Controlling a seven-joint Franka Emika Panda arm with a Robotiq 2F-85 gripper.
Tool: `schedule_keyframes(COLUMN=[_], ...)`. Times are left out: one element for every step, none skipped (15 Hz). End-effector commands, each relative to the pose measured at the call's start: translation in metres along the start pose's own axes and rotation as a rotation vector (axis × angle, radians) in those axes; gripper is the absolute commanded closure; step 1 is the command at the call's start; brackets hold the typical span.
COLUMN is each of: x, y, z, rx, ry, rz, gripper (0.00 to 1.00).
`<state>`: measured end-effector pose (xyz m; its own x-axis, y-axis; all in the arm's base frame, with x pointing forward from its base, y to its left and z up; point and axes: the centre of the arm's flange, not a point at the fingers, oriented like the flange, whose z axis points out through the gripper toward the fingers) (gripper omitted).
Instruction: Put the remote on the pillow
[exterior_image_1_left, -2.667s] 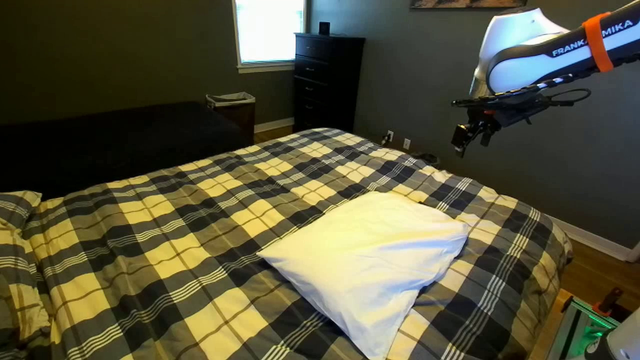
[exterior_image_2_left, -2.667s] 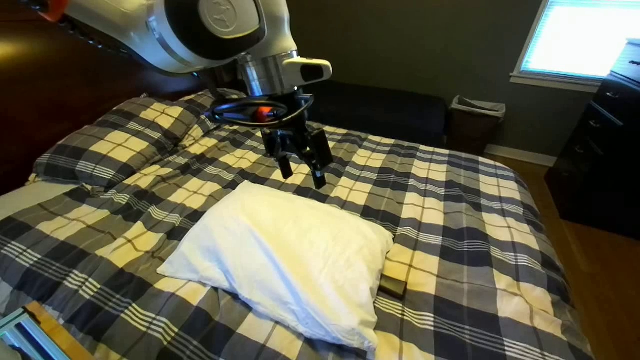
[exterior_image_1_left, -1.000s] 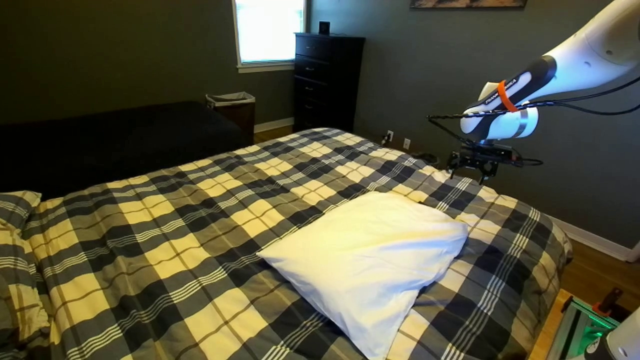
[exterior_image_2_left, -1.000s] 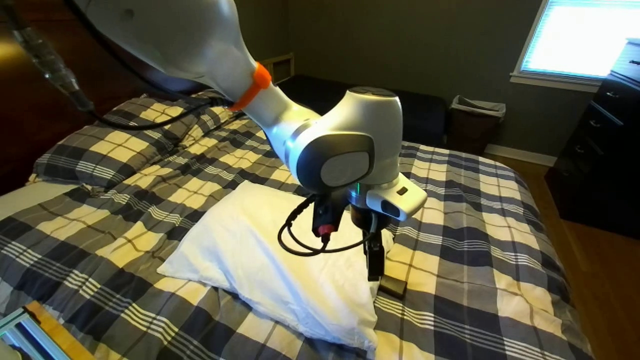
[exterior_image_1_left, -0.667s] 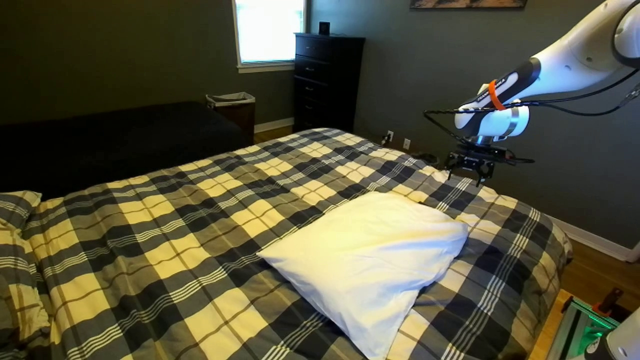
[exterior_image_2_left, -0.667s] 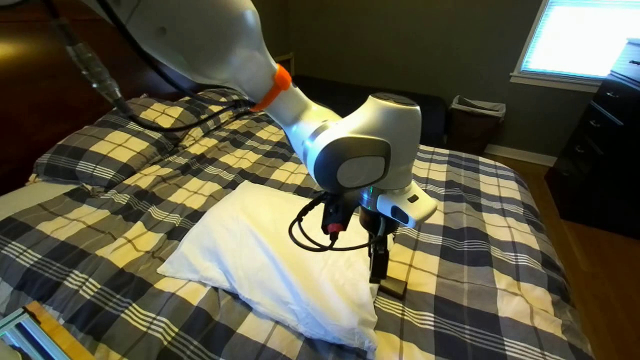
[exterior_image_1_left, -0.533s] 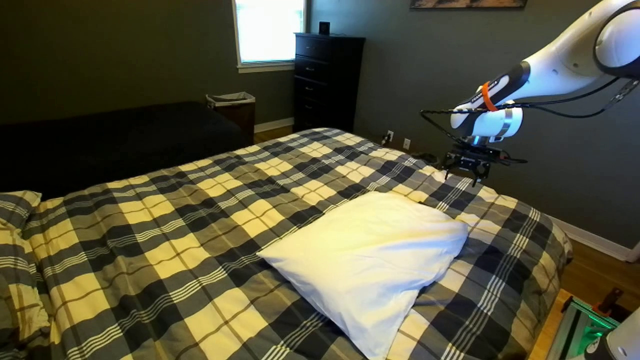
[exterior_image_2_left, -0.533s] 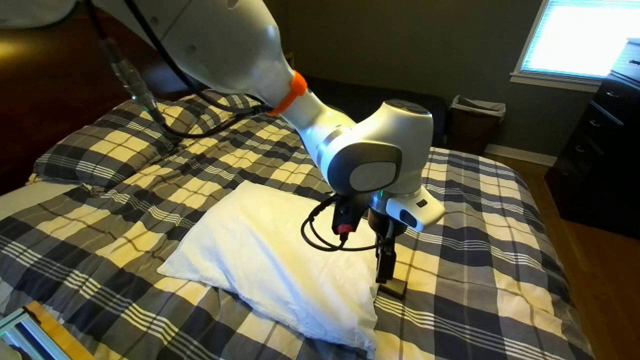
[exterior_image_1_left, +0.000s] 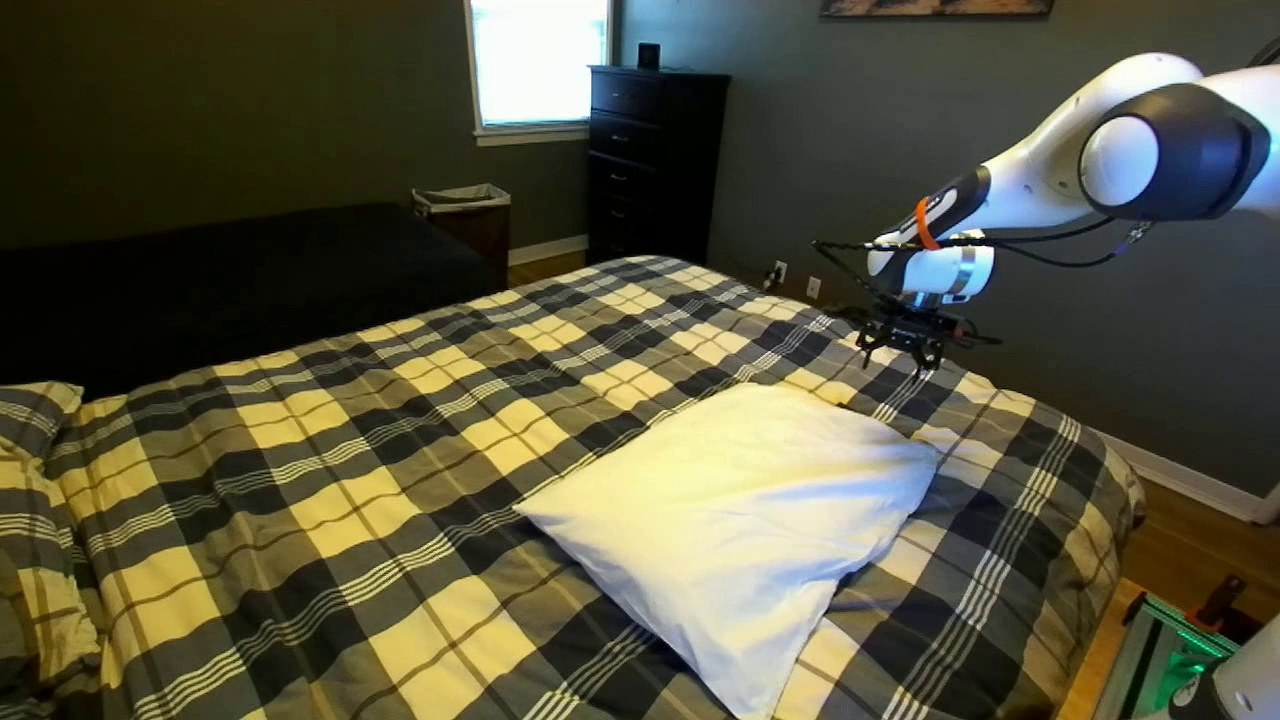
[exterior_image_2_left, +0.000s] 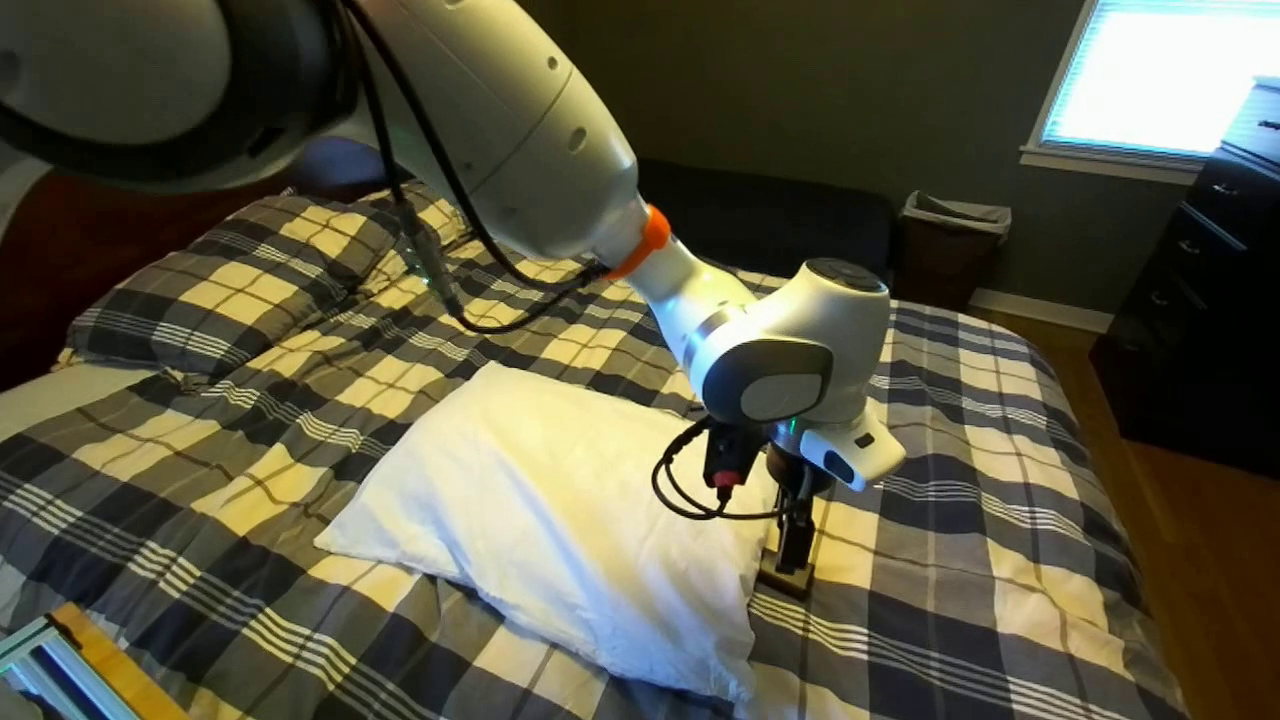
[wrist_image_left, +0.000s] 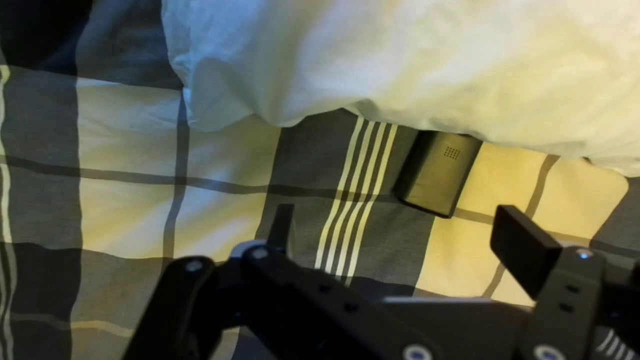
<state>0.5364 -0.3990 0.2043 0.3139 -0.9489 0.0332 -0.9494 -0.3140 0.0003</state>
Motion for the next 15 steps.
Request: schedule_keyframes(x=[0.026,0.029,0.031,0.032,0.033,0.034,0.035,0.036,0.037,0.038,0.04,0.04,0.043,0.045,0.047], y=[-0.021,-0.024,-0.027,-0.03,-0.033,-0.036,-0.04,-0.043,-0.047,-0.05,-0.053,-0.055,-0.057,-0.058,-0.058], z=[0.029,0.035,0.042,0.049,0.054,0.062,0.068,0.074,0.081,0.087,0.093,0.1,0.107,0.112,0.118], rx=[0.015,0.018,0.014,0.017,0.019,0.025,0.035,0.042,0.044,0.046,0.052,0.058,0.053,0.045,0.041], ry=[0.0,-0.003,-0.006,-0.007,-0.017,-0.018,-0.028,-0.034,-0.034,-0.041,-0.038,-0.039,-0.045,-0.045,-0.042], rz=[0.035,0.04,0.045,0.048,0.05,0.055,0.055,0.058,0.06,0.062,0.063,0.065,0.067,0.068,0.069], gripper=[0.0,0.0,0.0,0.0,0.0,0.0,0.0,0.0,0.0,0.0,0.0,0.0,0.0,0.0,0.0])
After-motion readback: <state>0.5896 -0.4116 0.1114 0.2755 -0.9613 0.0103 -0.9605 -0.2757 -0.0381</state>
